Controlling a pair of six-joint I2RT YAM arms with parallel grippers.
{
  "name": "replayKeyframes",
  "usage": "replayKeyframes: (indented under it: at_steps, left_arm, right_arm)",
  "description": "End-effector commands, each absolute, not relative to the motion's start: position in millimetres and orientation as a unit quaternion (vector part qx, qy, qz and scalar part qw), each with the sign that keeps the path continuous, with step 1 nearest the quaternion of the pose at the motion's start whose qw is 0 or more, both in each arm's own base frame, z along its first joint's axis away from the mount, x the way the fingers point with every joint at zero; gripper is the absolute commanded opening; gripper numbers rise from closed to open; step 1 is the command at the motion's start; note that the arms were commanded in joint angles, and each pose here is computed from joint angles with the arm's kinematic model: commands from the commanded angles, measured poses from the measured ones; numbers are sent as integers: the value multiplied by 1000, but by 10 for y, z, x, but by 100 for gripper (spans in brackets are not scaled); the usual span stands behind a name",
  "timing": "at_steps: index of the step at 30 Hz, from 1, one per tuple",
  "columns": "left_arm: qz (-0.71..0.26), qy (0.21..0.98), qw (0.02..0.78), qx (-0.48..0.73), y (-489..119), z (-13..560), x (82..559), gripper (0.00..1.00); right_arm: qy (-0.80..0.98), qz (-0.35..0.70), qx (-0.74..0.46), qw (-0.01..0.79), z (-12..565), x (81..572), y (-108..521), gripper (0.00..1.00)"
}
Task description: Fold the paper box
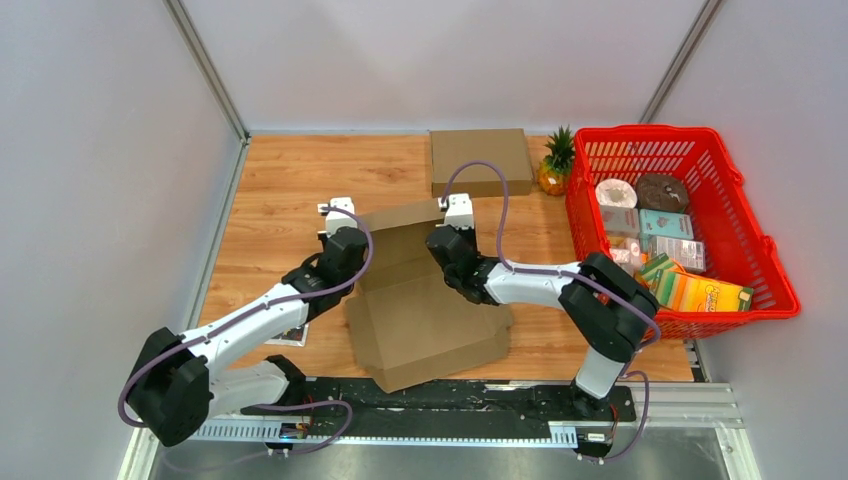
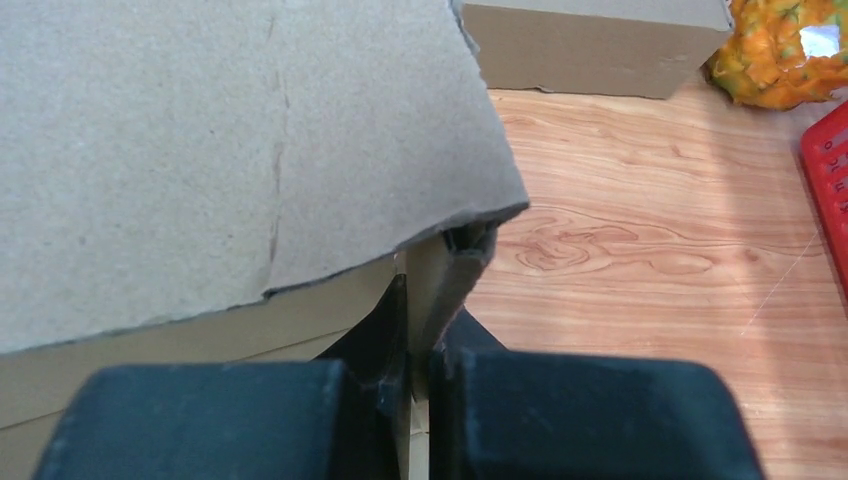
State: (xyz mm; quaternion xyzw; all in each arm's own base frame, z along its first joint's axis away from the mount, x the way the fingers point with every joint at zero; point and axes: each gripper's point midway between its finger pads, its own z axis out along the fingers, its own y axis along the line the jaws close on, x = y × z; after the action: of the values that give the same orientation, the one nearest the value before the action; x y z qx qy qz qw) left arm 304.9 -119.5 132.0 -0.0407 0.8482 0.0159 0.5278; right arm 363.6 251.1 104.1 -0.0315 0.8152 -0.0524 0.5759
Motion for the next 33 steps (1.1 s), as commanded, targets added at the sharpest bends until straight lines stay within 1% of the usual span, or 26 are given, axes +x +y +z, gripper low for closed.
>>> replayKeyframes:
  at_steps: [1, 2, 3, 4, 5, 6, 7, 8, 10, 13, 14, 16, 17, 18, 19, 21, 22, 24, 26, 27, 28, 29, 30, 31, 32, 33]
  left_arm:
    - [-40, 844, 534, -23, -1479, 1462, 3028, 0]
    - [-42, 843, 535, -25, -1479, 1464, 3026, 0]
    - [-42, 843, 535, -27, -1476, 1456, 3028, 0]
    - [-45, 844, 533, -25, -1487, 1450, 3022, 0]
    - [-48, 845, 532, -24, -1504, 1447, 3018, 1]
    - [-48, 847, 529, -24, -1504, 1437, 3013, 2]
    - [-53, 848, 527, -22, -1525, 1426, 3003, 3]
    - [-53, 850, 524, -22, -1516, 1393, 2990, 7]
    - [-59, 850, 523, -20, -1528, 1391, 2971, 14]
    - [-70, 853, 517, -17, -1530, 1365, 2907, 32]
    - [-76, 855, 513, -14, -1543, 1352, 2882, 44]
    - [-93, 862, 499, 0, -1573, 1363, 2781, 54]
    - [-99, 863, 495, 1, -1577, 1413, 2749, 62]
    - [-99, 871, 482, 8, -1521, 1429, 2638, 64]
    - [-115, 876, 467, 20, -1552, 1444, 2548, 65]
    - [-133, 882, 451, 32, -1495, 1560, 2336, 65]
    - [-161, 884, 436, 45, -1549, 1580, 2219, 65]
    - [-185, 887, 420, 53, -1501, 1633, 1993, 63]
    - [-226, 890, 391, 68, -1576, 1653, 1785, 58]
    - [-246, 888, 382, 76, -1602, 1681, 1686, 58]
    - [-295, 881, 355, 101, -1745, 1726, 1524, 57]
    - [-323, 875, 344, 109, -1812, 1762, 1436, 56]
    - [-354, 863, 341, 118, -1906, 1841, 1383, 55]
    - [-389, 852, 325, 132, -2002, 1910, 1269, 54]
    - [-407, 839, 329, 149, -2054, 2001, 1188, 54]
    - [-415, 830, 333, 164, -2096, 2065, 1139, 55]
  right_arm:
    - [809, -63, -38, 583, 1139, 3581, 2403, 12]
    - [812, -58, -50, 578, 1159, 3533, 2387, 23]
    - [823, -25, -73, 562, 1142, 3459, 2462, 34]
    - [825, 1, -63, 562, 1347, 3427, 2430, 61]
    - [850, -21, -81, 521, 1226, 3267, 2281, 74]
    - [860, 0, -87, 503, 1246, 3165, 2272, 84]
    - [865, 25, -74, 495, 1373, 3094, 2217, 93]
    - [888, 13, -83, 452, 1282, 2890, 2066, 95]
    - [905, 32, -82, 415, 1237, 2642, 1967, 100]
    - [927, 69, -74, 360, 1268, 2255, 1793, 100]
    - [934, 82, -65, 343, 1285, 2121, 1740, 100]
    - [945, 108, -54, 303, 1249, 1917, 1734, 100]
    - [955, 108, -36, 273, 1205, 1784, 1684, 100]
    - [960, 133, -40, 243, 1200, 1640, 1741, 100]
    - [965, 142, -41, 219, 1164, 1529, 1752, 100]
    - [979, 158, -34, 127, 1046, 1155, 1750, 99]
    - [982, 158, -34, 100, 1005, 1017, 1750, 96]
    - [987, 149, -16, 52, 891, 761, 1717, 93]
    - [985, 164, -26, 54, 862, 641, 1808, 90]
    - [985, 167, -6, 35, 769, 555, 1821, 88]
    - [984, 173, 1, 31, 734, 516, 1845, 78]
    - [982, 185, 10, 31, 707, 522, 1909, 72]
    - [981, 190, 12, 25, 663, 496, 1928, 68]
    - [981, 192, 12, 22, 613, 474, 1950, 68]
    - [979, 198, 10, 38, 596, 526, 1996, 67]
    - [980, 195, 11, 43, 576, 542, 1997, 63]
